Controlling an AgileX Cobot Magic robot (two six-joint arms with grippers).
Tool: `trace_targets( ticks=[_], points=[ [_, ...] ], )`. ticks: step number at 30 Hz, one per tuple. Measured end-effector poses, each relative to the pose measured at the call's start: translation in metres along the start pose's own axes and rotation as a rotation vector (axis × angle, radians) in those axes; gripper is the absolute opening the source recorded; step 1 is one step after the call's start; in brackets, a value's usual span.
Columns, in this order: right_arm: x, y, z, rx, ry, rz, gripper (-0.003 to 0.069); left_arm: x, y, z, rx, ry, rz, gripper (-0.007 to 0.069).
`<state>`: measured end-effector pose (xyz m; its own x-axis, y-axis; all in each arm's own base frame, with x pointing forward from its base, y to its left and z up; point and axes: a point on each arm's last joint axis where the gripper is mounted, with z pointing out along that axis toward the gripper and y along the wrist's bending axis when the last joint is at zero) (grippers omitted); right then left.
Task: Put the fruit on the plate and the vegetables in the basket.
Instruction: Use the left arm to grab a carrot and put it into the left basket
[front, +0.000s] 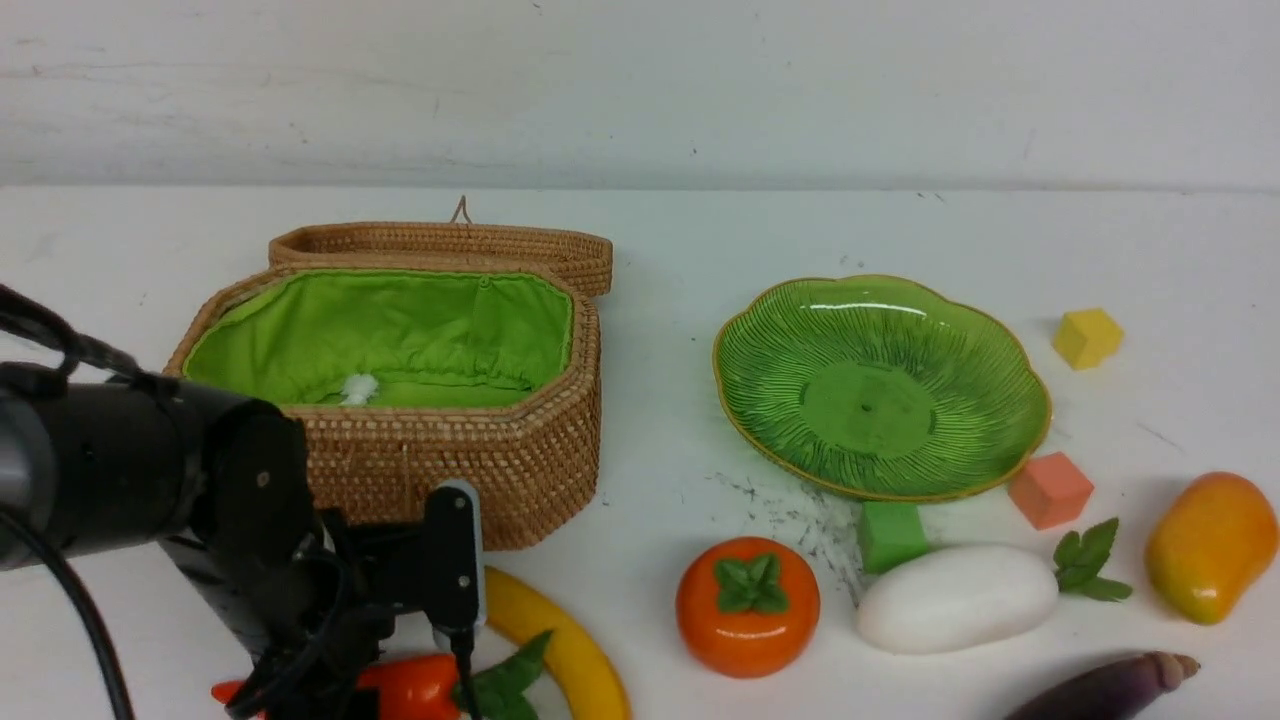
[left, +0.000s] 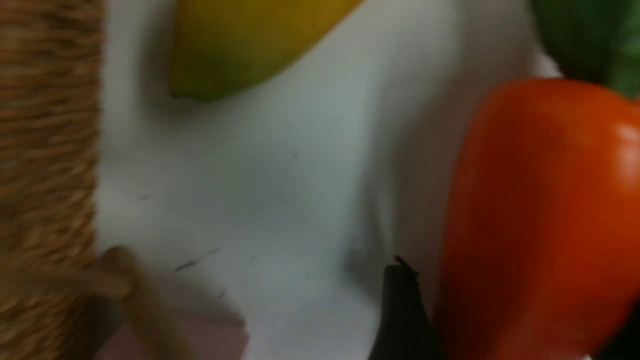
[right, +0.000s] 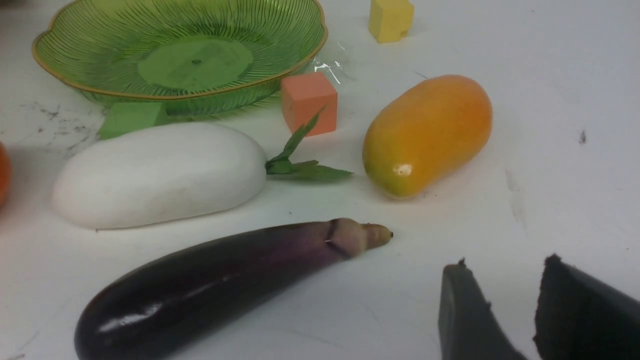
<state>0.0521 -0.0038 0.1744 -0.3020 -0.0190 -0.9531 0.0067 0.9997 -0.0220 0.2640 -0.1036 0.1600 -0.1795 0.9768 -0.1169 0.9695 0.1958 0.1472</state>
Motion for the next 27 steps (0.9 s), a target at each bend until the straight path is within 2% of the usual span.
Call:
trace_targets(
  ticks=[4, 8, 9, 18, 27],
  points=[
    [0.000, 0.000, 0.000, 0.000, 0.000, 0.000, 0.0242, -0.001, 0.001, 0.003, 0.010, 0.004, -0.002, 0.0423],
    [0.000, 0.000, 0.000, 0.000, 0.000, 0.000, 0.0242, -0.001, 0.001, 0.004, 0.013, 0.005, -0.016, 0.0300],
    [0.000, 0.000, 0.000, 0.000, 0.000, 0.000, 0.0242, -0.001, 0.001, 0.004, 0.014, 0.005, -0.020, 0.0291],
    [0.000, 0.000, 0.000, 0.000, 0.000, 0.000, 0.0242, 0.001, -0.003, -0.021, -0.014, -0.014, -0.022, 0.0295],
    [0.000, 0.000, 0.000, 0.000, 0.000, 0.000, 0.0242, 0.013, -0.026, -0.107, -0.179, -0.132, -0.118, 0.0295]
  ],
)
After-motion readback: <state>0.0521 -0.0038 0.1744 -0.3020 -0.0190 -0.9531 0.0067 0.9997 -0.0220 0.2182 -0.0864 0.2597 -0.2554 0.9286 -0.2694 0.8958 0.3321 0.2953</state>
